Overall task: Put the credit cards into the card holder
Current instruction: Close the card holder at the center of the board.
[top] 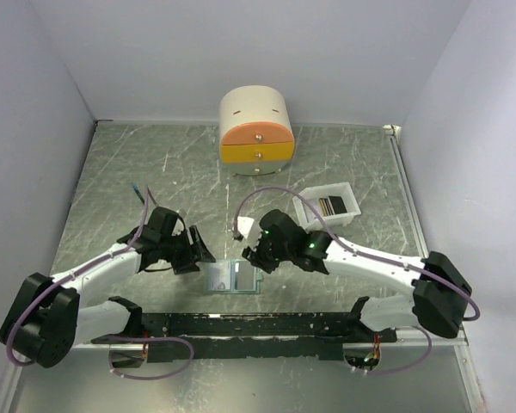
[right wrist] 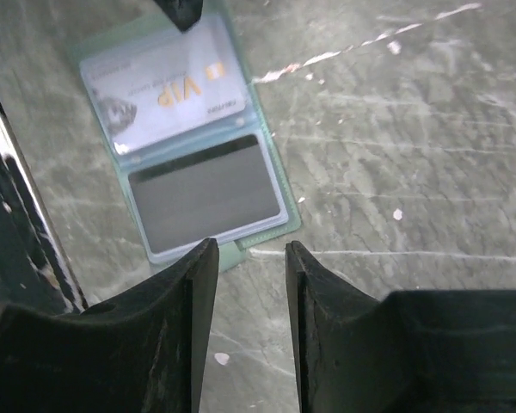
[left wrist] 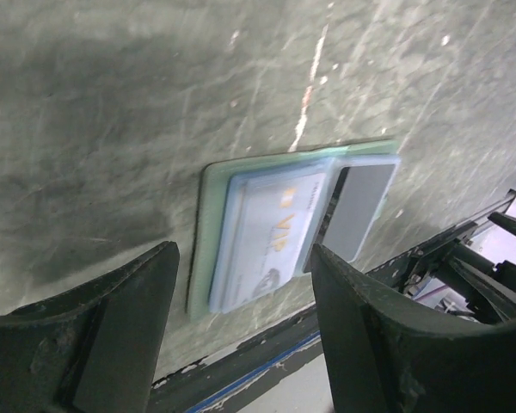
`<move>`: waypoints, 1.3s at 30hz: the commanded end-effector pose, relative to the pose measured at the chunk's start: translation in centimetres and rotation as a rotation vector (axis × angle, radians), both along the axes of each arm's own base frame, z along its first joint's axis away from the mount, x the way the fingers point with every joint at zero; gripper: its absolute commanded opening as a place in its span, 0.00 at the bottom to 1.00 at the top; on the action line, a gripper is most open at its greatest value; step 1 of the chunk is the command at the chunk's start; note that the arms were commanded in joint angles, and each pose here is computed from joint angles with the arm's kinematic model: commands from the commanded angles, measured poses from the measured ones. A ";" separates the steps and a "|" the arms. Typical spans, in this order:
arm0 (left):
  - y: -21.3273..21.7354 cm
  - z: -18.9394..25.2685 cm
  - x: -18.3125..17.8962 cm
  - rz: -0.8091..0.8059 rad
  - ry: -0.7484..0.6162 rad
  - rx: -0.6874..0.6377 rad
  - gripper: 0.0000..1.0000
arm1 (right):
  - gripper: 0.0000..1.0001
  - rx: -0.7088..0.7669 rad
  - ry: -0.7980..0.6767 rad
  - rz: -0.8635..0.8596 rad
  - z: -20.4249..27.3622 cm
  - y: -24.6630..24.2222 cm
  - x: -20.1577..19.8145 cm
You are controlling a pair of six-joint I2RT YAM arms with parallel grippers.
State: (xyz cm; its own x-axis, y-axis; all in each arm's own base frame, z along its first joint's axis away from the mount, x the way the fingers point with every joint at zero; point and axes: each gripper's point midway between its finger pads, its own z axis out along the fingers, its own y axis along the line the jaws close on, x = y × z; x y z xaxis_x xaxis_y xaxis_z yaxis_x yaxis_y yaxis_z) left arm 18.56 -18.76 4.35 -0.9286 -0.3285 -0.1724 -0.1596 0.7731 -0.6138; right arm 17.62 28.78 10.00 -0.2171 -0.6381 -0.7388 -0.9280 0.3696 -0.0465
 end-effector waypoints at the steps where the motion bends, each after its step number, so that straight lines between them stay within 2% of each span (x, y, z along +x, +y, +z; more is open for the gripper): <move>1: 0.2 -1.0 -0.9 -0.024 0.014 -0.011 0.75 | 0.38 -0.227 0.015 0.228 -4.0 -2.1 -1.8; 4: 0.4 -1.9 -1.2 -0.022 0.029 -0.023 0.76 | 0.39 -0.307 0.016 0.243 -6.4 -3.4 -1.8; 11: 0.1 -2.7 -1.6 -0.026 0.062 -0.131 0.71 | 0.40 -0.307 0.017 0.264 -7.2 -2.7 -1.7; 24: 0.8 -2.9 -1.4 -0.012 0.066 -0.114 0.72 | 0.41 -0.295 -0.007 0.286 -9.1 -0.5 -2.9; 26: 0.9 -2.9 -1.3 -0.009 0.065 -0.107 0.72 | 0.36 -0.294 -0.024 0.264 -9.1 -0.4 -2.5; 30: 1.0 -2.9 -1.1 0.000 0.068 -0.101 0.73 | 0.04 -0.243 -0.064 0.241 -8.2 0.3 -1.9; 31: 1.0 -2.8 -1.0 0.004 0.068 -0.095 0.74 | 0.01 -0.218 -0.072 0.236 -7.8 0.6 -1.9; 36: 1.8 -1.6 0.2 0.031 0.027 -0.044 0.78 | 0.00 -0.081 -0.146 0.130 -4.9 1.7 -0.5; 39: 2.5 -1.1 1.0 0.064 0.009 -0.022 0.79 | 0.00 0.037 -0.135 0.038 -3.0 2.7 -0.1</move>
State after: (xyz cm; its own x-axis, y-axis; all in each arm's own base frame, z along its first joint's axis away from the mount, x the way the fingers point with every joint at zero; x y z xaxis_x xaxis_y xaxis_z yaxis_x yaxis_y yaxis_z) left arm 18.55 -17.98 3.13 -0.9281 -0.3571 -0.1056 -0.1919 0.7018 -0.6861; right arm 15.83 28.69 2.90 -0.0412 -0.7796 -0.6249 -0.9669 0.1887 -0.1716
